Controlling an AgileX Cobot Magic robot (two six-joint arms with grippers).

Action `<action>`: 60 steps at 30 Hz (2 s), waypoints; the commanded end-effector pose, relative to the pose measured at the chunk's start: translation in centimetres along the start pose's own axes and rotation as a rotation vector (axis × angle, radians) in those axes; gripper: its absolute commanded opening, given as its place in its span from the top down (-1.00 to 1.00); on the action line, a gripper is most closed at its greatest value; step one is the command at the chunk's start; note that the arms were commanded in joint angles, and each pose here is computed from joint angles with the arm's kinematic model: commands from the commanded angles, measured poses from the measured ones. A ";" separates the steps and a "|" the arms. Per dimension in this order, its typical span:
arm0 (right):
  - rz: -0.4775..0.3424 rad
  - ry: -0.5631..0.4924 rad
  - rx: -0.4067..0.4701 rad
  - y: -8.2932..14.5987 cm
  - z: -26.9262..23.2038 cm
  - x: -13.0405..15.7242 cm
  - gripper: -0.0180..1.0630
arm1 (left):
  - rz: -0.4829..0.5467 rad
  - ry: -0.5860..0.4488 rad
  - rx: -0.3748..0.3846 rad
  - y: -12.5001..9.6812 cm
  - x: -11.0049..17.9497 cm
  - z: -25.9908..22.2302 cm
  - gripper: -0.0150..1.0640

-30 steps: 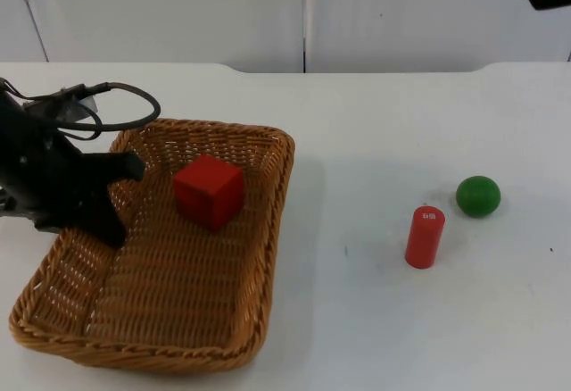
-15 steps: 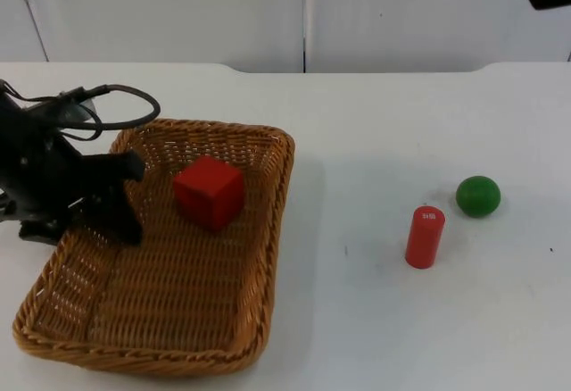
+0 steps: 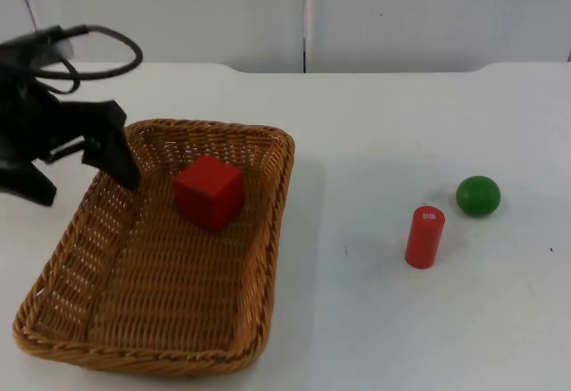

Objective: Pick up the basket with the left hand and place the object to the left of the red cylinder into the basket with the right hand.

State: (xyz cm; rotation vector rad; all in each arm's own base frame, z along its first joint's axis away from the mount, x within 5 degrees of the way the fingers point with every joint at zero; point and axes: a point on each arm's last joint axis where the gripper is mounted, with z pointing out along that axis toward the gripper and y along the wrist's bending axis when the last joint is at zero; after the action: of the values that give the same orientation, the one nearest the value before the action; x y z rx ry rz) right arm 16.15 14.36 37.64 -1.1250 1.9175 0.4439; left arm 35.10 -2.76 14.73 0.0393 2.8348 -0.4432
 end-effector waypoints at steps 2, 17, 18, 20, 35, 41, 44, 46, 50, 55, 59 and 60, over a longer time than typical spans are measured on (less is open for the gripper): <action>-0.007 -0.044 0.022 0.1 -0.8 -0.2 -0.56 | 0.016 -0.007 -0.063 -0.1 0.1 -2.3 -0.65; 0.010 -0.106 0.045 0.4 -2.5 -0.3 -0.56 | 0.079 -0.150 -0.088 -2.6 2.6 -10.7 -0.65; 0.013 -0.111 0.047 0.4 -2.6 -0.3 -0.56 | 0.076 -0.154 -0.084 -2.7 3.1 -11.0 -0.65; 0.013 -0.114 0.049 0.4 -2.7 -0.4 -0.56 | 0.076 -0.162 -0.087 -2.7 4.0 -11.2 -0.65; 0.103 -0.085 0.087 0.1 -2.7 -0.1 -0.56 | 0.105 -0.271 -0.089 -3.8 8.4 -14.8 -0.65; 0.119 -0.070 0.098 0.0 -2.5 0.2 -0.56 | 0.133 -0.358 -0.093 -4.4 10.2 -17.0 -0.65; 0.125 -0.064 0.099 0.0 -2.2 0.6 -0.56 | 0.145 -0.393 -0.090 -4.7 10.9 -18.1 -0.65; 0.138 -0.053 0.098 0.0 -1.8 1.1 -0.56 | 0.161 -0.441 -0.088 -5.2 11.8 -19.4 -0.65; 0.152 -0.046 0.098 0.2 -1.7 1.9 -0.56 | 0.186 -0.493 -0.085 -5.7 13.0 -20.9 -0.65; 0.158 -0.072 0.109 0.6 -2.2 2.7 -0.56 | 0.216 -0.571 -0.083 -6.3 14.8 -22.8 -0.65; 0.169 -0.115 0.123 1.0 -3.3 3.3 -0.56 | 0.242 -0.626 -0.079 -6.8 16.5 -24.2 -0.65; 0.169 -0.115 0.123 1.0 -3.3 3.3 -0.56 | 0.242 -0.626 -0.079 -6.8 16.5 -24.2 -0.65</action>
State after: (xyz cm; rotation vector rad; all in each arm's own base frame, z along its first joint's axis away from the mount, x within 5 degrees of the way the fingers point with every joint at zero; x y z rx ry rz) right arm 13.20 11.26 36.68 -0.8667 1.9403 0.4621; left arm 12.96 -2.12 34.46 0.1809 2.1993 -0.2347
